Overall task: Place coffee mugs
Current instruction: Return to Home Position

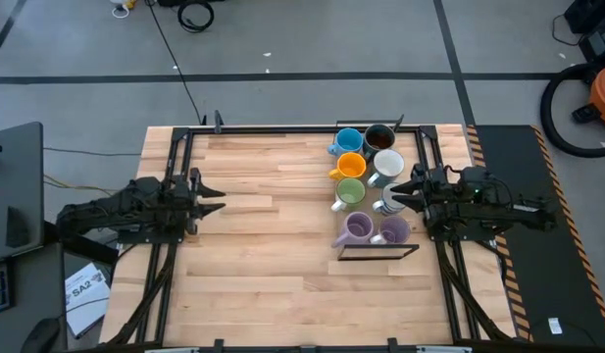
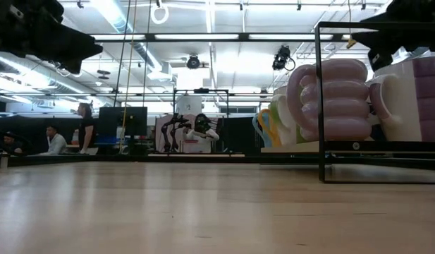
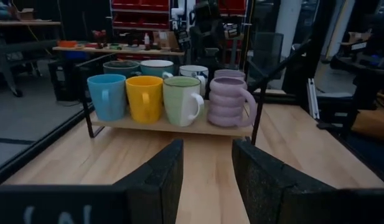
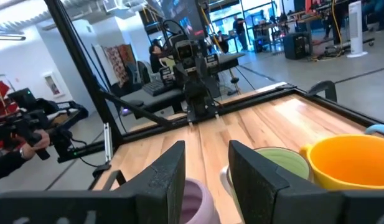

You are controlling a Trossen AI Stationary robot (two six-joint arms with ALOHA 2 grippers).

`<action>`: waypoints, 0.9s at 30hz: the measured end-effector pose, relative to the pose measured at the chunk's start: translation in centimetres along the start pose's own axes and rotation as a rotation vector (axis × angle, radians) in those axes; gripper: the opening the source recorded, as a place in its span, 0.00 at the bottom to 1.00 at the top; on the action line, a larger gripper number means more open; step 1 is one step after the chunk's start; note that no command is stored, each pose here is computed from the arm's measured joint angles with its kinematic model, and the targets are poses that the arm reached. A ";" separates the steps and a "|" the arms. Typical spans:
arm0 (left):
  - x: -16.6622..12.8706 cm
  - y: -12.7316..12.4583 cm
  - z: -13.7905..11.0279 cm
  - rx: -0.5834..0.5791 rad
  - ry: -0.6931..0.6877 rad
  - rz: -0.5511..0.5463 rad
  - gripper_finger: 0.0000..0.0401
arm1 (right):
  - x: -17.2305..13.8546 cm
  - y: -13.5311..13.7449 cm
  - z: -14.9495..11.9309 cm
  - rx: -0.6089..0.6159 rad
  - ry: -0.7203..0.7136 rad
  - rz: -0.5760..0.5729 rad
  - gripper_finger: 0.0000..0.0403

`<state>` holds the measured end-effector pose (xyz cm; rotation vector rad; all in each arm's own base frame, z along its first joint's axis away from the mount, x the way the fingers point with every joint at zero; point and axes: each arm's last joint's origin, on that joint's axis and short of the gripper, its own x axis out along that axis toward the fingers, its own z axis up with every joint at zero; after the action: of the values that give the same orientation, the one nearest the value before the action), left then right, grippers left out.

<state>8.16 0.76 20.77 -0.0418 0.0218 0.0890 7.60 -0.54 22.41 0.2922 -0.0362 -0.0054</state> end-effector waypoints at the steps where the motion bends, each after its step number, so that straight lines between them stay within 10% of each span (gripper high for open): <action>1: 0.0 0.0 -0.2 0.000 0.001 -0.005 0.36 | 0.1 0.0 -0.1 0.000 -0.001 0.000 0.32; 27: 0.1 0.0 -0.3 -0.029 0.016 -0.032 0.36 | 1.7 -1.4 -4.0 0.006 -0.047 0.015 0.32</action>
<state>8.23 0.78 20.44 -0.0714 0.0359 0.0570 9.41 -0.73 18.28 0.2983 -0.0850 0.0023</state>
